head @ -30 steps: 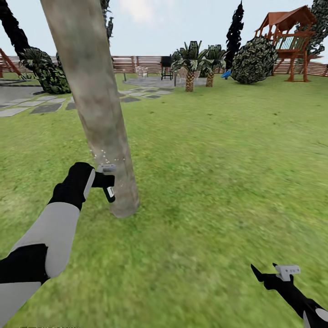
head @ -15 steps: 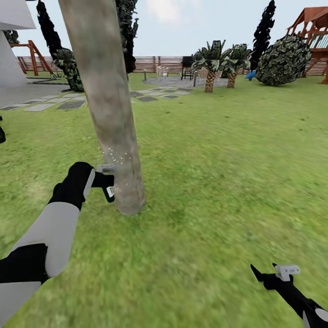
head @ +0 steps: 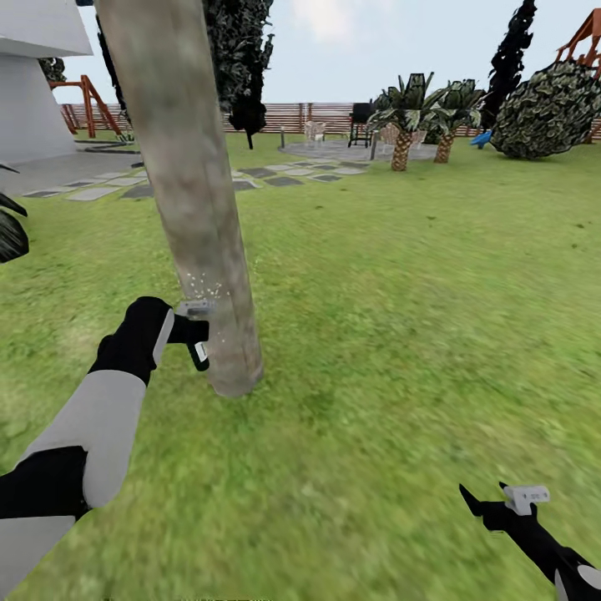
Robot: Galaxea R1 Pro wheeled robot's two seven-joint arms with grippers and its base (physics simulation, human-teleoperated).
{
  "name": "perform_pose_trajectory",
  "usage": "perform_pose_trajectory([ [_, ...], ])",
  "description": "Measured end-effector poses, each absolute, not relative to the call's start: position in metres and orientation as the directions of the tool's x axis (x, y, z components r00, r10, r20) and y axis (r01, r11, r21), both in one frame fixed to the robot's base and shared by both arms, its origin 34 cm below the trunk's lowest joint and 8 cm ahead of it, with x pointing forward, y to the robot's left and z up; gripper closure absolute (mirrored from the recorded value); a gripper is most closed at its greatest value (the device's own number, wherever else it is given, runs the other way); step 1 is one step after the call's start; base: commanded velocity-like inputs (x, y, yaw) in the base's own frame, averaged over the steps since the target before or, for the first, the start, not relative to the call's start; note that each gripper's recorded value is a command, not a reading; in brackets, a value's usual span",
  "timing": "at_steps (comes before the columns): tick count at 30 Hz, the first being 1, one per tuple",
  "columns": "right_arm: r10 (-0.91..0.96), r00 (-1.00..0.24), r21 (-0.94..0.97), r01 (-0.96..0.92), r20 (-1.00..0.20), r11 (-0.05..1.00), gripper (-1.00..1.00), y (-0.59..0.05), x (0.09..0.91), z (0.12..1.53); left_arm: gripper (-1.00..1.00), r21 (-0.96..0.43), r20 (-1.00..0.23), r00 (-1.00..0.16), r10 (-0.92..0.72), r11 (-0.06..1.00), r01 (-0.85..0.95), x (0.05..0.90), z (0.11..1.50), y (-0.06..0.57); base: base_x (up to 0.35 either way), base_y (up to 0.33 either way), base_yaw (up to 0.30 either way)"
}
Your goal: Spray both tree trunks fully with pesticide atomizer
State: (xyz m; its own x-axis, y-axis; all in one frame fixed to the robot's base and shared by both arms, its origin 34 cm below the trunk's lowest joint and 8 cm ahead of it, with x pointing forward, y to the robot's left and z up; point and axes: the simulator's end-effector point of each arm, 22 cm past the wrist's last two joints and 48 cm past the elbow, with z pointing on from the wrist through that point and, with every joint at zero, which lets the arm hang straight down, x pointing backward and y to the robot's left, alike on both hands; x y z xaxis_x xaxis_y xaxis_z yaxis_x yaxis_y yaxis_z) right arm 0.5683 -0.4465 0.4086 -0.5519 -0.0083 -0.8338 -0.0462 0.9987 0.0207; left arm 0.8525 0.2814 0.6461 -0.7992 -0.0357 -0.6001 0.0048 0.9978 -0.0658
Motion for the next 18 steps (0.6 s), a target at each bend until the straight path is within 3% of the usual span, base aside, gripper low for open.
perform_pose_trajectory([
  [5, -0.009, -0.552, 0.02, -0.046, -0.834, 0.999, -1.0, -0.447, 0.568, 0.409, 1.0, -0.063, -0.602, -0.798, -0.035, 0.998, 0.004, 0.853, 0.648, 0.282, 0.0, -0.275, 0.227],
  [12, -0.009, -0.552, 0.02, -0.047, -0.834, 0.999, -1.0, -0.447, 0.568, 0.409, 1.0, -0.065, -0.611, -0.791, -0.036, 0.998, 0.005, 0.858, 0.657, 0.281, 0.069, -0.275, 0.015],
  [18, -0.009, -0.552, 0.021, -0.047, -0.834, 0.999, -1.0, -0.446, 0.568, 0.409, 1.0, -0.053, -0.643, -0.765, -0.038, 0.999, -0.006, 0.868, 0.684, 0.29, 0.03, -0.047, 0.0],
])
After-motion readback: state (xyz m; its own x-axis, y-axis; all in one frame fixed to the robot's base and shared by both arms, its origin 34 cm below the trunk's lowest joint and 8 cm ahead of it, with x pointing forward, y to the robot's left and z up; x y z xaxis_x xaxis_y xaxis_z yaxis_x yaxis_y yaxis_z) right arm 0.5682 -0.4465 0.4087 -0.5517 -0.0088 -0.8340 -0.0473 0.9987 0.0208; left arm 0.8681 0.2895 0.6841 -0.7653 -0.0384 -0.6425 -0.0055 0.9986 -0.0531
